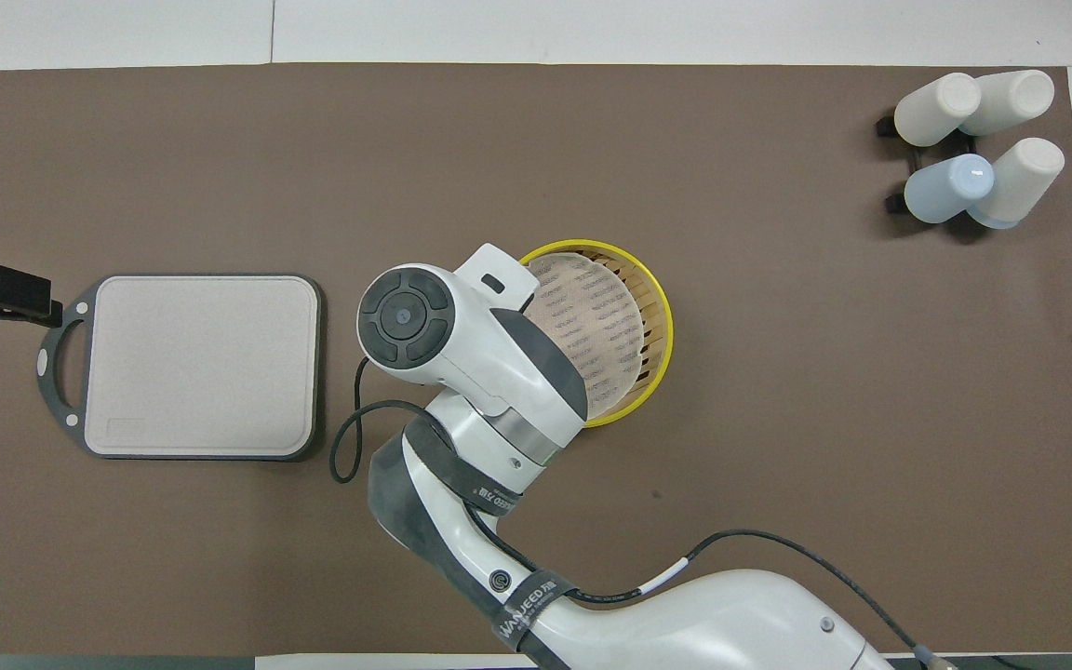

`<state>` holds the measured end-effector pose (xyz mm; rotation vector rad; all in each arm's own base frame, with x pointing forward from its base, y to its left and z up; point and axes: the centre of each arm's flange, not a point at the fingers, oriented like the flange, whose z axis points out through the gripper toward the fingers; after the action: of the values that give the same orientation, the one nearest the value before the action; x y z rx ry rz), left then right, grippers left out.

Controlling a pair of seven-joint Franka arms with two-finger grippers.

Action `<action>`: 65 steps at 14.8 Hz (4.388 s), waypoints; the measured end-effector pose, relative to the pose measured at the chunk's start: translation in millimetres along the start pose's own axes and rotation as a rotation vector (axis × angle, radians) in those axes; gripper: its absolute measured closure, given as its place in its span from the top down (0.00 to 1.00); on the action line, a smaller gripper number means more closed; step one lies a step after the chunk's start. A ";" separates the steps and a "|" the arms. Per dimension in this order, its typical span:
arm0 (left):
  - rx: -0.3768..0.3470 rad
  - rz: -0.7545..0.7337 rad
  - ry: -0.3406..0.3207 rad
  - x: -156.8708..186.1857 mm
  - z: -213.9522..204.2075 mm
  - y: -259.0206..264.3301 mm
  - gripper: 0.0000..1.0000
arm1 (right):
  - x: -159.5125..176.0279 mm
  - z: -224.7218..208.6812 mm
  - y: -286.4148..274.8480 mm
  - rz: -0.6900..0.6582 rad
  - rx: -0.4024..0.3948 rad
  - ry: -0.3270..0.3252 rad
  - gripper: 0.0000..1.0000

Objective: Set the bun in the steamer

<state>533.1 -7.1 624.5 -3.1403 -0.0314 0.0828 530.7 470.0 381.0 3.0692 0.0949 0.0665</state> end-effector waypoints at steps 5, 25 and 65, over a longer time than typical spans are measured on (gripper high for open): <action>0.000 -0.002 0.000 0.0 0.0 -0.9 1.00 | 8.1 -0.2 6.8 0.045 0.053 -0.015 0.10; 0.000 0.000 0.000 0.0 0.0 0.0 1.00 | 36.4 -181.1 349.8 0.013 0.030 -0.139 1.00; 0.000 0.006 -0.003 0.0 1.6 1.9 1.00 | -3.4 -163.0 497.4 0.038 0.057 -0.124 1.00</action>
<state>533.0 -9.0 622.9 -3.1401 -0.0224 0.0869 549.8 -14.3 578.8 3.1224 0.0321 -0.1263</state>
